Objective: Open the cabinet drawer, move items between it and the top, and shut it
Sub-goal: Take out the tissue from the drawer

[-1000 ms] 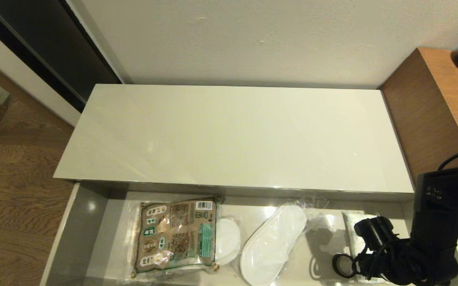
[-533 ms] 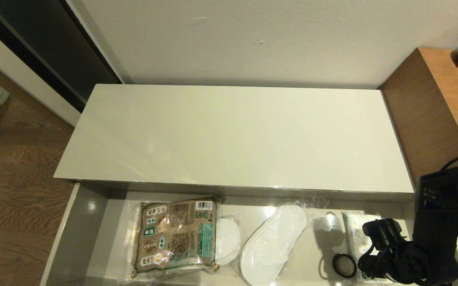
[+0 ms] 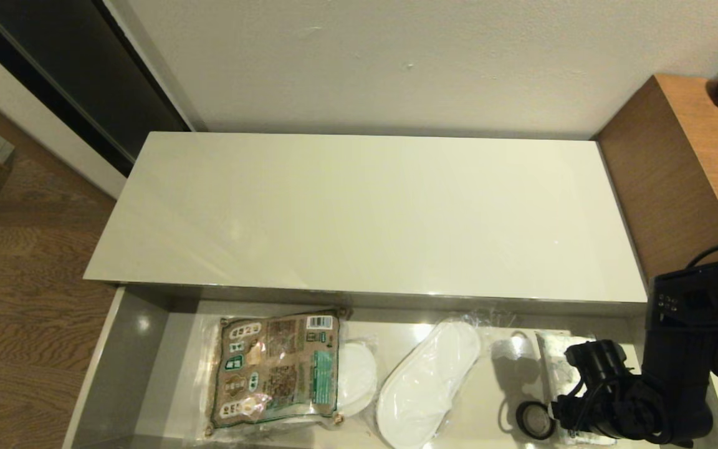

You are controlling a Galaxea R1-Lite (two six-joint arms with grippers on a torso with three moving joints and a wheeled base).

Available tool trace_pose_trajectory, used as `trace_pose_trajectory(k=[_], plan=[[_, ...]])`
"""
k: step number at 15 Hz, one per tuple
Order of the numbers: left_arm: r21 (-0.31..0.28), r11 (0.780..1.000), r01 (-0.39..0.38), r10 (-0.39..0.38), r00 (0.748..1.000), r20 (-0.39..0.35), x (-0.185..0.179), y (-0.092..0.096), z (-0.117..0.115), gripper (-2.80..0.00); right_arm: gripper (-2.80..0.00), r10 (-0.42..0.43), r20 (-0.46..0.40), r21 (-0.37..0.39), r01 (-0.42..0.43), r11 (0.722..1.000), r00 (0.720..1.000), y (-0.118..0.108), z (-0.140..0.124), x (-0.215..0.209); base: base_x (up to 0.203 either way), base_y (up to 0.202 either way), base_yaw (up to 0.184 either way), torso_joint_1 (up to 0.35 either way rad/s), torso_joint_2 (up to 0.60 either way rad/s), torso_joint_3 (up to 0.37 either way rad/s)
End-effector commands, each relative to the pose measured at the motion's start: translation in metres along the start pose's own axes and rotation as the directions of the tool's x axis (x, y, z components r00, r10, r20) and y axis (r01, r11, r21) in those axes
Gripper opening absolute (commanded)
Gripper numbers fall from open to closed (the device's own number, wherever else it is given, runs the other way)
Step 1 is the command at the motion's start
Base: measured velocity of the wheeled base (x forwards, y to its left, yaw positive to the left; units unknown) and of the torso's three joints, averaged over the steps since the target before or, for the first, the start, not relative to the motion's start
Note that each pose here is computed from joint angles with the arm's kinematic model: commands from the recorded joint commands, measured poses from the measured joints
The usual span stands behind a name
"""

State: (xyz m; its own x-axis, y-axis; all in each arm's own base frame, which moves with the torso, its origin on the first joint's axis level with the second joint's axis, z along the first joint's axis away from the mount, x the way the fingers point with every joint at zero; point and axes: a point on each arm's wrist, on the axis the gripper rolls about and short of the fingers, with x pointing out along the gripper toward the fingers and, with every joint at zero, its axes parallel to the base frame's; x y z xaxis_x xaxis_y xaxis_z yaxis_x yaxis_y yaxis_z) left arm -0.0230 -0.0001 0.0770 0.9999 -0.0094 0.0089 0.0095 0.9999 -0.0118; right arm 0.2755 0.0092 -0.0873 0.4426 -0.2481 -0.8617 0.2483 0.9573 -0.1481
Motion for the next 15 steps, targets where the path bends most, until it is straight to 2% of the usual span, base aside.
trace_pose_trajectory(k=[1, 6, 10, 15], plan=[[0.0, 1.0, 0.0, 0.0, 1.0, -0.001, 0.0, 0.0, 0.0, -2.8, 0.0, 0.013, 0.012, 0.008, -0.013, 1.0, 1.0, 0.0, 0.002, -0.001, 0.0, 0.0, 0.0, 0.0, 0.0, 0.0], [0.0, 1.0, 0.0, 0.0, 1.0, -0.001, 0.0, 0.0, 0.0, -2.8, 0.0, 0.021, 0.016, 0.037, -0.022, 0.999, 1.0, -0.005, 0.003, -0.009, 0.0, 0.0, 0.0, 0.0, 0.0, 0.0], [0.0, 1.0, 0.0, 0.0, 1.0, -0.001, 0.0, 0.0, 0.0, -2.8, 0.0, 0.04, 0.02, 0.047, -0.041, 0.998, 0.999, -0.004, 0.018, -0.009, 0.0, 0.0, 0.0, 0.0, 0.0, 0.0], [0.0, 1.0, 0.0, 0.0, 1.0, -0.001, 0.0, 0.0, 0.0, -2.8, 0.0, 0.031, 0.013, 0.081, -0.032, 0.996, 0.999, -0.008, 0.016, -0.009, 0.0, 0.0, 0.0, 0.0, 0.0, 0.0]])
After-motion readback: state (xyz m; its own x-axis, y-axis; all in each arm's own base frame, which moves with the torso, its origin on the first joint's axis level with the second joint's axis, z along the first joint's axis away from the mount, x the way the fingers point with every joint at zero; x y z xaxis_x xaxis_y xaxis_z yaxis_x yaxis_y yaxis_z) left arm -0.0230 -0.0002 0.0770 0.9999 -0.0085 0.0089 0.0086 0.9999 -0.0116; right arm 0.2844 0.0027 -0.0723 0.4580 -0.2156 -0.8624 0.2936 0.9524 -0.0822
